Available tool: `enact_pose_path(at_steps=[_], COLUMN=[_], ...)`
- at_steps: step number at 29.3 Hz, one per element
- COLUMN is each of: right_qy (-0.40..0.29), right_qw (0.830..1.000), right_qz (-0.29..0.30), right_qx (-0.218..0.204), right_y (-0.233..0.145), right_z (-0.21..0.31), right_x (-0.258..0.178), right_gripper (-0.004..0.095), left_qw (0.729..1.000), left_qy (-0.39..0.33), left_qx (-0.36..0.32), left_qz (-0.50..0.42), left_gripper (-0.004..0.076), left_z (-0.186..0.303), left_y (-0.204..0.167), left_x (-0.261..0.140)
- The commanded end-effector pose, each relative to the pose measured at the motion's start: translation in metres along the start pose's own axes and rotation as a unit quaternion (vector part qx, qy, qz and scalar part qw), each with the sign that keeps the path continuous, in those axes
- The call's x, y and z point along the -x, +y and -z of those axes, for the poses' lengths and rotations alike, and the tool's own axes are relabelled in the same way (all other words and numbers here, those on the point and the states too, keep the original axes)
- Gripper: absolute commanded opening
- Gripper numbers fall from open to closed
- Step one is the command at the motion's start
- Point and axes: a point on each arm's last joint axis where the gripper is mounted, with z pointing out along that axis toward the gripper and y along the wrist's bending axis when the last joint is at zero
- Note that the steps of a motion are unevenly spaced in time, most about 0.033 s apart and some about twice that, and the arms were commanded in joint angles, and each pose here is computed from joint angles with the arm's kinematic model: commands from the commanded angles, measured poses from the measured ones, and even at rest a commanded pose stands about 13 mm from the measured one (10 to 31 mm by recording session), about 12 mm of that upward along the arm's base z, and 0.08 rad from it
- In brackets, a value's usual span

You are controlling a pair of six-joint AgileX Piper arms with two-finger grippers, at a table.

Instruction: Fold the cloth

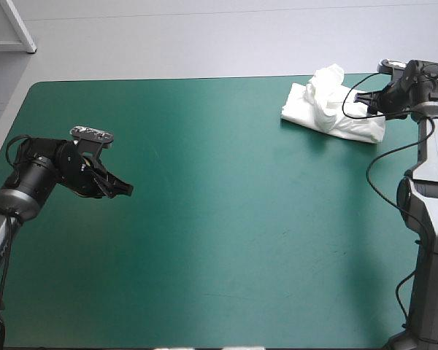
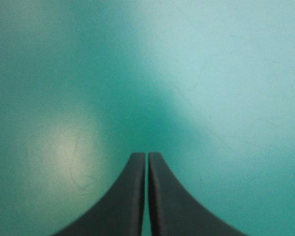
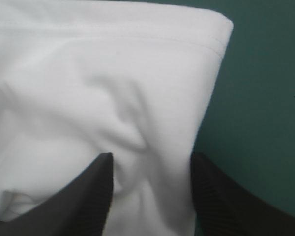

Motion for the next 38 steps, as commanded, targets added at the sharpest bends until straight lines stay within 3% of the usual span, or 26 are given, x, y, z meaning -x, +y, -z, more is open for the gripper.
enact_pose_path(at_steps=[1,7,13,14,21,26,33,38], right_qy=[-0.076,-0.117,-0.187,-0.201,-0.281,-0.272,-0.200,-0.213], right_qw=[0.997,0.993,0.980,0.977,0.953,0.953,0.963,0.959], right_qz=[0.007,0.006,0.019,0.025,0.068,0.089,0.151,0.164], right_qx=[-0.008,-0.002,0.061,0.070,0.094,0.101,0.097,0.090], right_y=[0.003,0.009,0.029,0.034,0.061,0.069,0.071,0.063], right_z=[0.055,0.101,0.182,0.199,0.305,0.344,0.333,0.311], right_x=[0.017,0.022,0.020,0.018,-0.014,-0.056,-0.126,-0.174], right_gripper=[0.0651,0.0462,0.0007,-0.0012,-0.0017,-0.0017,-0.0017,-0.0017], left_qw=[0.999,0.997,0.991,0.989,0.969,0.946,0.937,0.945], left_qy=[-0.054,-0.077,-0.134,-0.146,-0.247,-0.323,-0.347,-0.326], left_qx=[0.005,0.007,0.012,0.014,0.011,0.020,0.030,0.030], left_qz=[0.001,0.002,0.004,0.004,0.014,0.014,-0.001,-0.013], left_gripper=[0.0019,0.0020,0.0020,0.0019,0.0020,0.0020,0.0019,0.0019], left_z=[0.019,0.023,0.043,0.049,0.097,0.137,0.164,0.169], left_y=[0.000,0.001,0.003,0.004,0.004,0.003,0.001,-0.001], left_x=[0.006,0.012,0.028,0.032,0.050,0.046,0.029,0.017])
